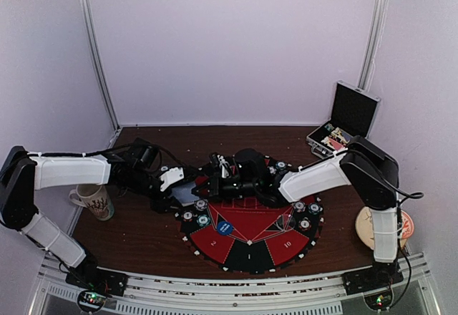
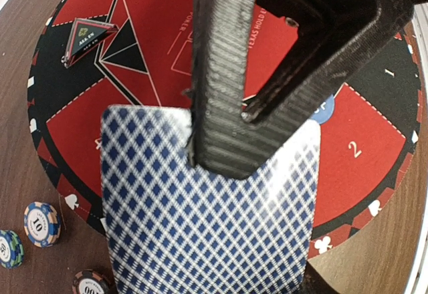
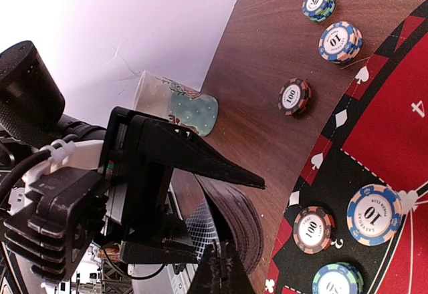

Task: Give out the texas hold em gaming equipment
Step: Pick up the poker card from the face-down deck piles.

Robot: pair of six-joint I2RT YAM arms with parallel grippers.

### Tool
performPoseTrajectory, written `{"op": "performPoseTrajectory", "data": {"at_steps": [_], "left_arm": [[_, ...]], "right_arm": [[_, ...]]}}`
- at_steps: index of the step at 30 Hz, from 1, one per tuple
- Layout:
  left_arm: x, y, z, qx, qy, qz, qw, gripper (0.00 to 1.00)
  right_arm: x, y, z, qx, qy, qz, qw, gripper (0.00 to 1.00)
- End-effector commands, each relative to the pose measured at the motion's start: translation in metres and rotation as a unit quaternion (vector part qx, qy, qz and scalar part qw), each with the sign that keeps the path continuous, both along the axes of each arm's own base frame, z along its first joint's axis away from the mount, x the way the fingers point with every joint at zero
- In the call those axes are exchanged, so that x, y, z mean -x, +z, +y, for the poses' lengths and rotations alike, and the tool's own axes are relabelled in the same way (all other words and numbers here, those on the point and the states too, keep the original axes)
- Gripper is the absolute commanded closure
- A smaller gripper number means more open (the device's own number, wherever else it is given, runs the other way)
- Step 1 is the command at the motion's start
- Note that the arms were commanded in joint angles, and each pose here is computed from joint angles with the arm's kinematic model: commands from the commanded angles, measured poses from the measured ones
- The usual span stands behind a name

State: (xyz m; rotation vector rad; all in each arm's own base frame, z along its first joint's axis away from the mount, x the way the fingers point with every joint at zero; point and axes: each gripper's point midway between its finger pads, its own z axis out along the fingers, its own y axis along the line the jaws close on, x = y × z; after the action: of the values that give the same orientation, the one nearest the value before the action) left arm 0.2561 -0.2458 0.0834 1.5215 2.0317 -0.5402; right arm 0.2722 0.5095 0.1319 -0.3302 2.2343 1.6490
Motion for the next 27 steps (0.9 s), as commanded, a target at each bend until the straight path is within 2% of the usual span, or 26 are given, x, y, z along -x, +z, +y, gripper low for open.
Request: {"op": "performPoseTrajectory", "data": {"at_steps": [1,13,19,27], "left_arm": [[-0.005,-0.003,0.003,-0.006,0.005,-0.012,1.000,0.60],[-0.004,-0.001,0.004,-0.004,0.005,-0.013,1.000,0.61],[-0.005,0.002,0.005,-0.001,0.007,-0.017,1.000,0.61],[-0.004,0.005,0.006,0.002,0.006,-0.019,1.000,0.61]], "right_arm": [[0.000,0.031,-0.011,-0.031,-0.008,-0.024,0.999,1.00],[0.002,0.033,-0.030,-0.046,-0.029,-0.022,0.998,1.00],[0.003,0.028,-0.059,-0.053,-0.055,-0.013,0.997,1.00],[0.032,0.013,-0.096,-0.039,-0.070,-0.001,0.997,1.00]]}}
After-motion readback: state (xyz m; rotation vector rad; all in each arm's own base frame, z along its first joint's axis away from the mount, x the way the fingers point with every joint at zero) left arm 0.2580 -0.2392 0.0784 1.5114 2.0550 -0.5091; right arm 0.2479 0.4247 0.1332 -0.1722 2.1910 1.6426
